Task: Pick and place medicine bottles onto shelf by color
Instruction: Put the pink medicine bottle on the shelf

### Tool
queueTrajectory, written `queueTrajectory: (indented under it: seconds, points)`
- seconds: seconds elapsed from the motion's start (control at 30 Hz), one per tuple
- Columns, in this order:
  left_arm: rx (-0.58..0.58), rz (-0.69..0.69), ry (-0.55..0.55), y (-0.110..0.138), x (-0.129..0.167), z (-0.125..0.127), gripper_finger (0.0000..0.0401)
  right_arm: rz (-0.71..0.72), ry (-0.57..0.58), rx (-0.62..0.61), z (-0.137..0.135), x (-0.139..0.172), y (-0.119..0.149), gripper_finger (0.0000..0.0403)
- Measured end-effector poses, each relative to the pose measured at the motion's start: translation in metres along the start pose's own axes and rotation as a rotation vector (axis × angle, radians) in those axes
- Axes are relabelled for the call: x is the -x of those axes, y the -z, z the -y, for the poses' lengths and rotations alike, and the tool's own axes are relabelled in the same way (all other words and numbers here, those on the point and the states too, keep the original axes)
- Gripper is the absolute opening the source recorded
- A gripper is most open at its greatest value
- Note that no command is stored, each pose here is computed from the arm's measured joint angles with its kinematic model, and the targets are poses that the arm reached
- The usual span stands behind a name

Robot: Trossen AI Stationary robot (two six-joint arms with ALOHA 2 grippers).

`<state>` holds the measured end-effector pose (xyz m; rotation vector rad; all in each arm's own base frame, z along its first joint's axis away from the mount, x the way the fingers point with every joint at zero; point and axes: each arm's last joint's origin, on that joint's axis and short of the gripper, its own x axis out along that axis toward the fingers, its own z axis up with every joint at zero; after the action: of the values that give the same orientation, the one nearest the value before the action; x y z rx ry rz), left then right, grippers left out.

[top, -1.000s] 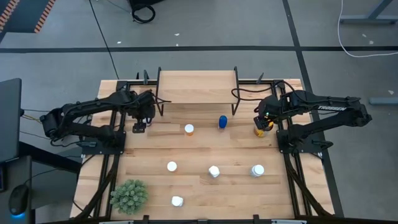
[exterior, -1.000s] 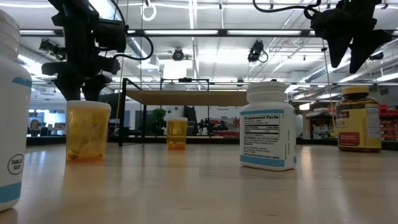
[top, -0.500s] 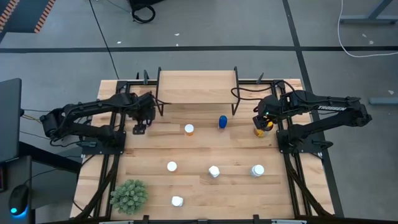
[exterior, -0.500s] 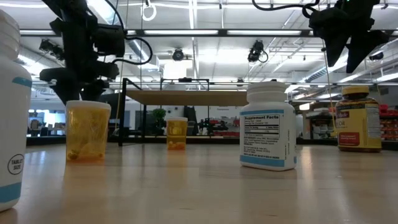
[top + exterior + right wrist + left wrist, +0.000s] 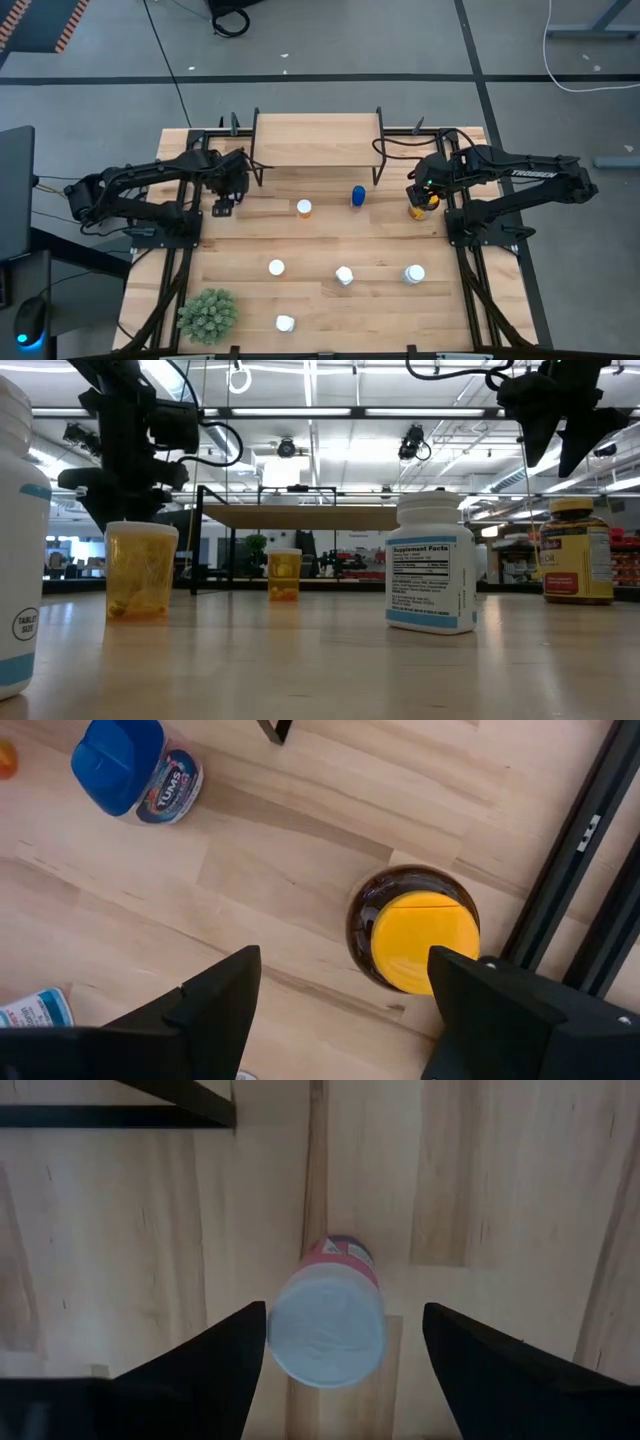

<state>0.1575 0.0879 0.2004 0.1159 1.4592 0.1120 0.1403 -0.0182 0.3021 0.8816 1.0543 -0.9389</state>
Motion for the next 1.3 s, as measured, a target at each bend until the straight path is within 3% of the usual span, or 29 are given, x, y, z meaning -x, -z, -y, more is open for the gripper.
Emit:
queueTrajectory:
  seconds: [0.33, 0.73, 0.97, 1.13, 1.3]
  points:
    - [-0.002, 0.009, -0.005, -0.001, 0.0, 0.0, 0.0258, -0.01, -0.005, 0.001, 0.0, 0.0, 0.0, 0.0296]
    - [0.061, 0.009, -0.004, -0.001, 0.0, 0.0, 0.0184, -0.017, -0.008, 0.004, 0.0, 0.0, 0.0, 0.0296]
    - [0.232, -0.04, 0.023, 0.002, 0.004, 0.001, 0.0177, -0.055, -0.027, 0.023, -0.001, 0.0, 0.002, 0.0296]
    - [0.25, -0.047, 0.027, -0.004, 0.032, -0.002, 0.0178, -0.055, -0.027, 0.023, -0.001, 0.0, 0.002, 0.0296]
    - [0.277, 0.034, -0.003, -0.016, 0.084, -0.012, 0.017, -0.055, -0.028, 0.023, -0.001, 0.0, 0.002, 0.0296]
